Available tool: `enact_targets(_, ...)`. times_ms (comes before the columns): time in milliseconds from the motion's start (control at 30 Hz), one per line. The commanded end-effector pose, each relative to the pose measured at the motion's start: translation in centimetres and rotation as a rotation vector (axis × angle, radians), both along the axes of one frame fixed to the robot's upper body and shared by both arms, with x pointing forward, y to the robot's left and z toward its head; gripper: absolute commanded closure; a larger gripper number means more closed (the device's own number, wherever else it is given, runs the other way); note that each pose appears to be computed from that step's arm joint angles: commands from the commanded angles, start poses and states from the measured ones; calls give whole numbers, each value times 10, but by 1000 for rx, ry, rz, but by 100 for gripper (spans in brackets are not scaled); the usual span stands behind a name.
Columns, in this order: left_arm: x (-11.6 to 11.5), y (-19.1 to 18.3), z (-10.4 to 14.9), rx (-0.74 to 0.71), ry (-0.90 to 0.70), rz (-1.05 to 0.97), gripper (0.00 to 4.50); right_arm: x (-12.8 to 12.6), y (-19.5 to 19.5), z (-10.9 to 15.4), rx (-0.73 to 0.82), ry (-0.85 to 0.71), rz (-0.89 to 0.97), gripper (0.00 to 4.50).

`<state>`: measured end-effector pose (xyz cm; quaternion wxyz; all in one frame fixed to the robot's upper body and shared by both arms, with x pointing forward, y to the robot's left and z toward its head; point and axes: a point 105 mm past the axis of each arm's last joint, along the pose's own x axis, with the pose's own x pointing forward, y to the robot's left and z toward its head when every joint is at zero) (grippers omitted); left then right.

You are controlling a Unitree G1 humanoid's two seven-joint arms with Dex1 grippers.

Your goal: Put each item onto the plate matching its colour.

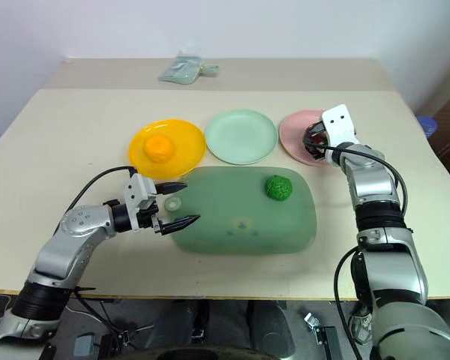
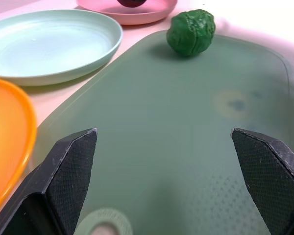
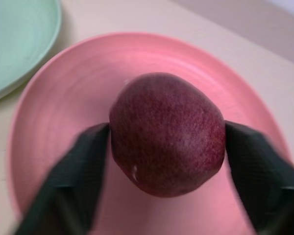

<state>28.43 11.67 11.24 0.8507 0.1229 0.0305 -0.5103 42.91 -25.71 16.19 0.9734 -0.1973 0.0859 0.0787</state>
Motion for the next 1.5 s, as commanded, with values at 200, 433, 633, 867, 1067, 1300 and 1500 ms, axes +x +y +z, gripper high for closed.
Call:
enact_targets(200,-6,0,7,-5,-26,-10,0,-74,47,37,43,-105,470,8)
enact_targets(433,-1,-8,10,1,-31,-53,0,-117,60,-15,22,123,568,8)
enact_targets(633,0,-9,13,6,-34,-56,0,-116,57,-36,36,189,532,30)
enact_targets(867,-2,0,13,15,-26,-11,0,-108,75,-20,29,93,602,265)
enact_targets(1067,1,21,7,18,-21,110,0,-61,114,11,110,-86,529,265)
enact_targets(1300,-6,26,6,7,-32,163,0,-12,139,1,107,-74,410,221)
enact_targets(1500,-11,31,8,-15,-46,233,0,-19,131,18,83,-175,469,2)
